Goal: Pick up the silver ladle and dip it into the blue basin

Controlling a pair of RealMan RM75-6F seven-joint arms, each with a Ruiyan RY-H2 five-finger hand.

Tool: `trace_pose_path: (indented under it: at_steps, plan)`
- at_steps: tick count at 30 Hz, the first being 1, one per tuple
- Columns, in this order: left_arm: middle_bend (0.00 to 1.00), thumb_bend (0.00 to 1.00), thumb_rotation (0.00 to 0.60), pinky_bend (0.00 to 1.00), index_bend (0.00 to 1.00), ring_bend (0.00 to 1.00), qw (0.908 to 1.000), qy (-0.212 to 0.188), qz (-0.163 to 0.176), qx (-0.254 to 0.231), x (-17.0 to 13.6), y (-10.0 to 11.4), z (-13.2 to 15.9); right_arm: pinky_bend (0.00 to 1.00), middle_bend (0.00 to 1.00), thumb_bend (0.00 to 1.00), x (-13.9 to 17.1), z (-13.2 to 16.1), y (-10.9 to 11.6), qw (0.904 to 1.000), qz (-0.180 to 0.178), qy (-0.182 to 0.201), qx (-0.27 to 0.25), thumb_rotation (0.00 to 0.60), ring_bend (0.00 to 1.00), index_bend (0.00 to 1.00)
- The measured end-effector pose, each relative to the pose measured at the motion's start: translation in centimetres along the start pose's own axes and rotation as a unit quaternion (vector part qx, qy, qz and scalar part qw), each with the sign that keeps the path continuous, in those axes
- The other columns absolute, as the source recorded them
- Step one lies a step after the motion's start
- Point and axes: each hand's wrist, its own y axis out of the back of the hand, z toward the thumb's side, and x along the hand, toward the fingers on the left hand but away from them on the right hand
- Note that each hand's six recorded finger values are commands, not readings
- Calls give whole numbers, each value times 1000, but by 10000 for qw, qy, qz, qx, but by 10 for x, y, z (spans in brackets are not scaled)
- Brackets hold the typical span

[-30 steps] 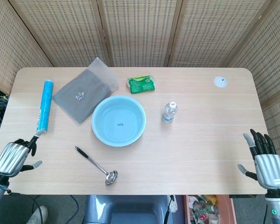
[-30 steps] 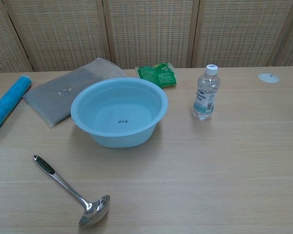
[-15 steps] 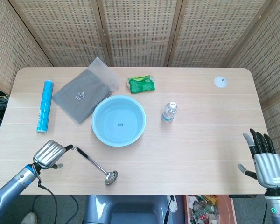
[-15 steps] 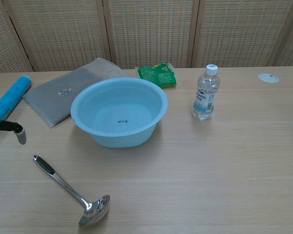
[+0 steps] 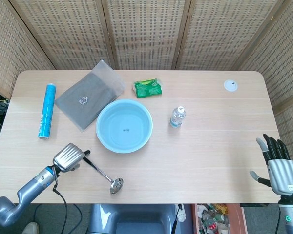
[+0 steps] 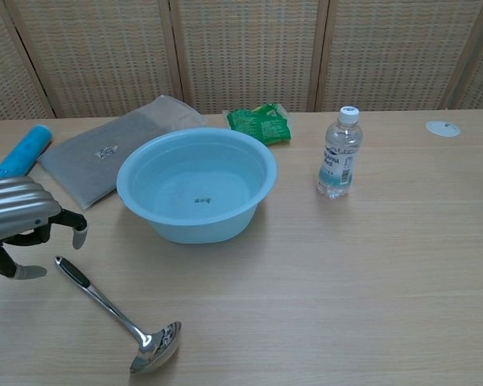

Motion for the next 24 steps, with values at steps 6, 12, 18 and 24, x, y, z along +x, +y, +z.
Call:
trace_pose_path:
  at_steps: [6,12,18,24]
  plan:
    - [1000,280,600,1000,428,1000,9998,-78,-110,142,13,-4,11,0,0,0,-1,-3,1,10000,24,-39,-44,600,0,0]
    - [1000,281,600,1000,433,1000,9992,-51,-316,237,22,-11,14,0,0,0,-1,-5,1,9999,52,-81,-80,600,0,0]
    - [1000,281,600,1000,435,1000,9988,-62,-372,315,30,-14,18,0,0,0,-2,-6,1,9999,81,-112,-93,600,0,0]
    - [1000,283,600,1000,439,1000,9986,-105,-393,326,34,-17,24,0,0,0,-2,-7,0,9998,113,-127,-99,600,0,0]
